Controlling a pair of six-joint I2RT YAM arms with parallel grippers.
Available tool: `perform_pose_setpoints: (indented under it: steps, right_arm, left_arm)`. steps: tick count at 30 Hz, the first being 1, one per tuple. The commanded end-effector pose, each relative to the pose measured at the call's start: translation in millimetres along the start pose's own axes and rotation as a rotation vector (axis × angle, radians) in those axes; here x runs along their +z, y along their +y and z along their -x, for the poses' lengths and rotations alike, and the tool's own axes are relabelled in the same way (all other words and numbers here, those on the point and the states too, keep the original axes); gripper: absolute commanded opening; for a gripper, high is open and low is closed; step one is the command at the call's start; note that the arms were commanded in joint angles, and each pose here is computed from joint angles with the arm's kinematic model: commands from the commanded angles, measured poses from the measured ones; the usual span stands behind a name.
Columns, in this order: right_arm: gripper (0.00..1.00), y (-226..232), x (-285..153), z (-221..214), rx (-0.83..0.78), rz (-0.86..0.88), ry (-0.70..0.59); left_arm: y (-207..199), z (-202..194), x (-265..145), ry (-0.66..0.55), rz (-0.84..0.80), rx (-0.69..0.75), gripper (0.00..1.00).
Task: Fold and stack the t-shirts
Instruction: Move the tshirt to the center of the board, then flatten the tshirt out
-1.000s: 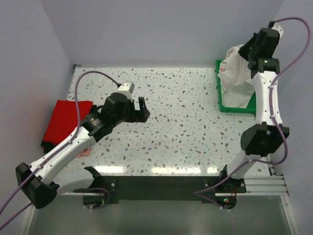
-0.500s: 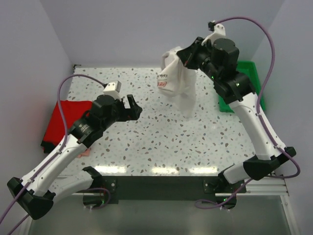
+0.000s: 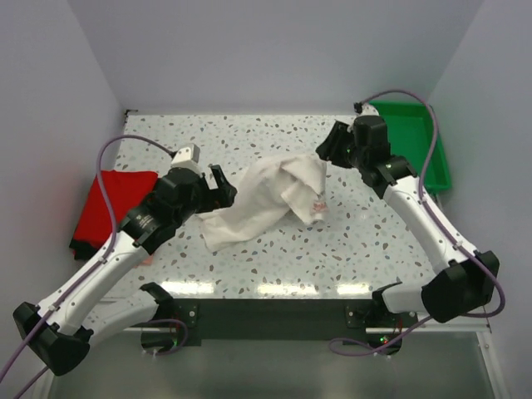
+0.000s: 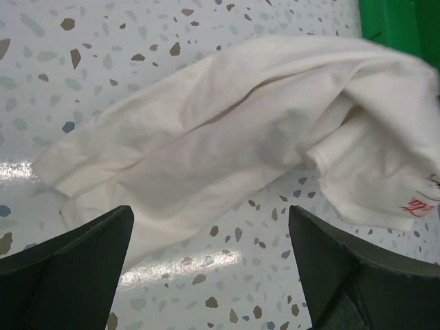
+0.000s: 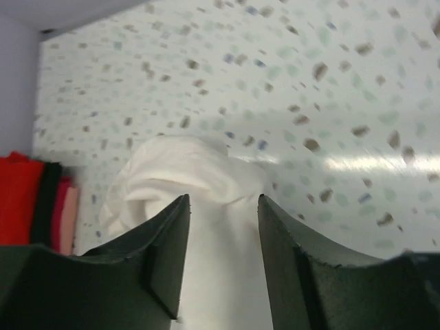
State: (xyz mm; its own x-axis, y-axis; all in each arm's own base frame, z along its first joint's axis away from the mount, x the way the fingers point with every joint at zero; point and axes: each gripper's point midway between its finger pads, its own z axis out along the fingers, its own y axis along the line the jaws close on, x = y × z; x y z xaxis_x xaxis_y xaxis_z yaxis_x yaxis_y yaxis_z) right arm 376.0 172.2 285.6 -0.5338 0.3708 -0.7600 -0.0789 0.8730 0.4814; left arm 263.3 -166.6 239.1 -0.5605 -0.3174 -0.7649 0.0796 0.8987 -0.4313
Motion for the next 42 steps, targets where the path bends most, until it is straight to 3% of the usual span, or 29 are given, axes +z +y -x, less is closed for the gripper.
perform_pose_setpoints:
  steps: [1, 4, 12, 24, 37, 42]
  right_arm:
    - [0.57, -47.5, 14.5, -33.2, 0.055, -0.082, 0.082]
    - [0.70, -64.5, 12.1, -68.4, 0.044, -0.091, 0.138]
    - [0.72, -104.3, -7.6, -171.4, 0.030, -0.159, 0.289]
    - [0.70, -146.3, -48.6, -190.3, 0.025, -0.300, 0.186]
    - [0.70, -164.8, -23.3, -221.4, 0.033, -0.357, 0.260]
    - [0.70, -170.8, -17.1, -229.3, 0.037, -0.383, 0.278]
  left_arm:
    - [28.8, -20.0, 10.0, 0.042, 0.136, -0.066, 0.99]
    - [46.2, -49.7, 20.9, 0.108, 0.198, -0.126, 0.98]
    - [86.1, -129.3, 46.5, 0.267, 0.289, -0.197, 0.90]
    - [107.4, -170.0, 50.2, 0.349, 0.355, -0.234, 0.82]
    - [114.8, -185.5, 66.7, 0.383, 0.398, -0.232, 0.69]
    - [112.8, -178.9, 72.7, 0.364, 0.407, -0.236, 0.48]
